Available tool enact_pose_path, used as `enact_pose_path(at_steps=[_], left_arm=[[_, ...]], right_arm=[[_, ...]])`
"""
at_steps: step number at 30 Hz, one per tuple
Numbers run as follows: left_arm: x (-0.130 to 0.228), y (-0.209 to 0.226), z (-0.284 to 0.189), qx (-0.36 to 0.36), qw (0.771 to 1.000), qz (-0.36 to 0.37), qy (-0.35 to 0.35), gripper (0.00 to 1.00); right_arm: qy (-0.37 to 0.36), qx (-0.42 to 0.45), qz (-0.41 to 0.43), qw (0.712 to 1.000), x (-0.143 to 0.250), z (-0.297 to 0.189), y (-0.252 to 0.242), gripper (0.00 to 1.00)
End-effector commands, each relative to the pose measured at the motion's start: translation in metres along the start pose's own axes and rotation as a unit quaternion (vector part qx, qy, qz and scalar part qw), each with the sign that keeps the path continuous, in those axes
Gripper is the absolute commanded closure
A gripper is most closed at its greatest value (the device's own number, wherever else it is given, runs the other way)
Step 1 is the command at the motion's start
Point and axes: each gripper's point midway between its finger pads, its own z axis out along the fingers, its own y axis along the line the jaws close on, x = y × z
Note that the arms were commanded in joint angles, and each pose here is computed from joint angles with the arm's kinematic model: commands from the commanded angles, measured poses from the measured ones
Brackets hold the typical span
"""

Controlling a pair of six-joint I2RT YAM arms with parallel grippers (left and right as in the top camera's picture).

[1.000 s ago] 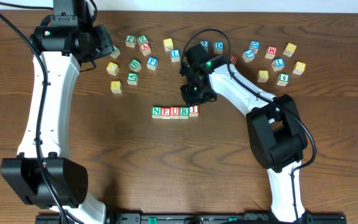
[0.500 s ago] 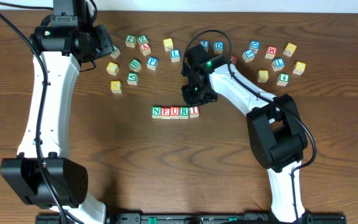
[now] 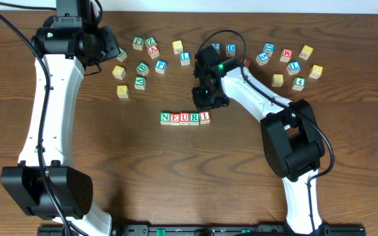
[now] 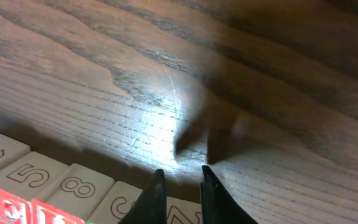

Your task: Spell out NEURIPS

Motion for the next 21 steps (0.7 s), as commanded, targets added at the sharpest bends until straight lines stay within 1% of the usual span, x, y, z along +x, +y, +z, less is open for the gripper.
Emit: enact_pose_path(at_steps=[1, 7, 10, 12, 17, 21], left_arm=[[0.003, 0.005, 0.007, -0.009, 1.000, -0.002, 0.008, 0.74], [0.003, 0.005, 0.007, -0.009, 1.000, -0.002, 0.008, 0.74], [0.003, 0.005, 0.007, -0.009, 1.000, -0.002, 0.008, 0.74], [0.003, 0.005, 0.007, -0.009, 1.000, -0.002, 0.008, 0.74], [0.003, 0.005, 0.007, -0.009, 1.000, -0.002, 0.008, 0.74], [0.003, 0.005, 0.007, -0.009, 1.000, -0.002, 0.009, 0.74]], right_arm=[[-0.018, 0.004, 0.022, 1.000, -0.016, -0.010, -0.012, 0.84], [0.010, 0.015, 0.058, 0.998, -0.005, -0.014, -0.034, 0.82], [0.030, 0.020, 0.064, 0.997, 0.005, -0.015, -0.037, 0.79], [0.046, 0.024, 0.065, 0.997, 0.013, -0.015, -0.037, 0.78], [0.076, 0.032, 0.072, 0.994, 0.033, -0.008, -0.037, 0.80], [0.086, 0.035, 0.077, 0.993, 0.040, -0.004, -0.038, 0.82]])
